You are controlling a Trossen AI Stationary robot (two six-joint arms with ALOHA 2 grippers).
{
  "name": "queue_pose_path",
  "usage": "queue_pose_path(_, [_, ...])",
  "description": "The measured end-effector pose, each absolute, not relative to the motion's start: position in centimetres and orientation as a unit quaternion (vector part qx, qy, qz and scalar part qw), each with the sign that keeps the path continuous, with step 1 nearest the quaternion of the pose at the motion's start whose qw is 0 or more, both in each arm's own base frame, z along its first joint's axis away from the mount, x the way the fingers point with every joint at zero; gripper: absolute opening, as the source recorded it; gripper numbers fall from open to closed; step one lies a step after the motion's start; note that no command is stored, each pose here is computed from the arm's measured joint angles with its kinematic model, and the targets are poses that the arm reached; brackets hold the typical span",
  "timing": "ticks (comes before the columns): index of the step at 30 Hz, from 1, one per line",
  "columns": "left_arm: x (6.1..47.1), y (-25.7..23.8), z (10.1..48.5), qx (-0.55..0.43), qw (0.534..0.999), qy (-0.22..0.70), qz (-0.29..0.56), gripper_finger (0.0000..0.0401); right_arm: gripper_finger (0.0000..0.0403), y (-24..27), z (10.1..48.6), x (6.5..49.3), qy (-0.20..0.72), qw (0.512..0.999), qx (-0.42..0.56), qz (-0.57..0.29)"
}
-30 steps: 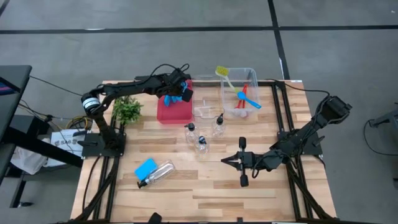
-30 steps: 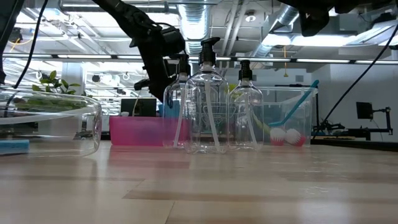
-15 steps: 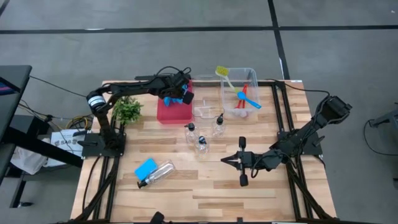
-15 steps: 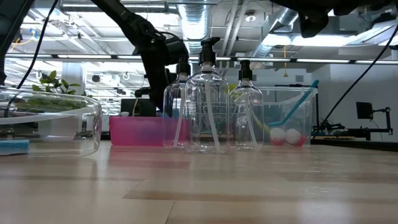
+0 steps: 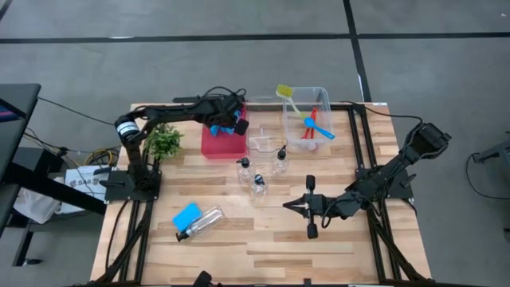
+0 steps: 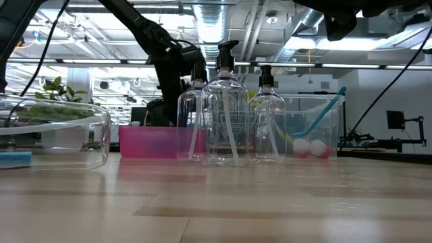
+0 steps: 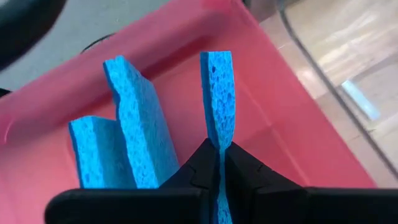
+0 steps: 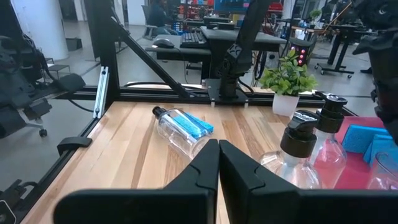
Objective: Pick & Place Kitchen Sink Supplies
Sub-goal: Put the blue sponge into the red bin
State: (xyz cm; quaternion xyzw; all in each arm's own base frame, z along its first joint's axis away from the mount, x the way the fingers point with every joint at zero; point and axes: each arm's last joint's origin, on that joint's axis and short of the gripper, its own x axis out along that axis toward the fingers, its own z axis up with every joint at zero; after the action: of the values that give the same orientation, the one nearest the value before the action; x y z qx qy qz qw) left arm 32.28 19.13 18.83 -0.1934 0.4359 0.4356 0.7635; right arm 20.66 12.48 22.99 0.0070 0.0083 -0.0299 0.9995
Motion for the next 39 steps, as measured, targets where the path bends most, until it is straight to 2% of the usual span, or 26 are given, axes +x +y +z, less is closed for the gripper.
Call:
queue_pose_path(25, [32.36,19.17,18.37,-0.194,0.760,0.442,0.435,0.0026,0.0005,12.48,22.96,20.66,0.010,0.999,0.006,-0.030])
queue_pose_path(39, [32.36,19.17,18.38,-0.194,0.760,0.442,0.435,0.0057,0.0005,12.48,22.95,20.66,0.010,0.999,0.006,-0.030])
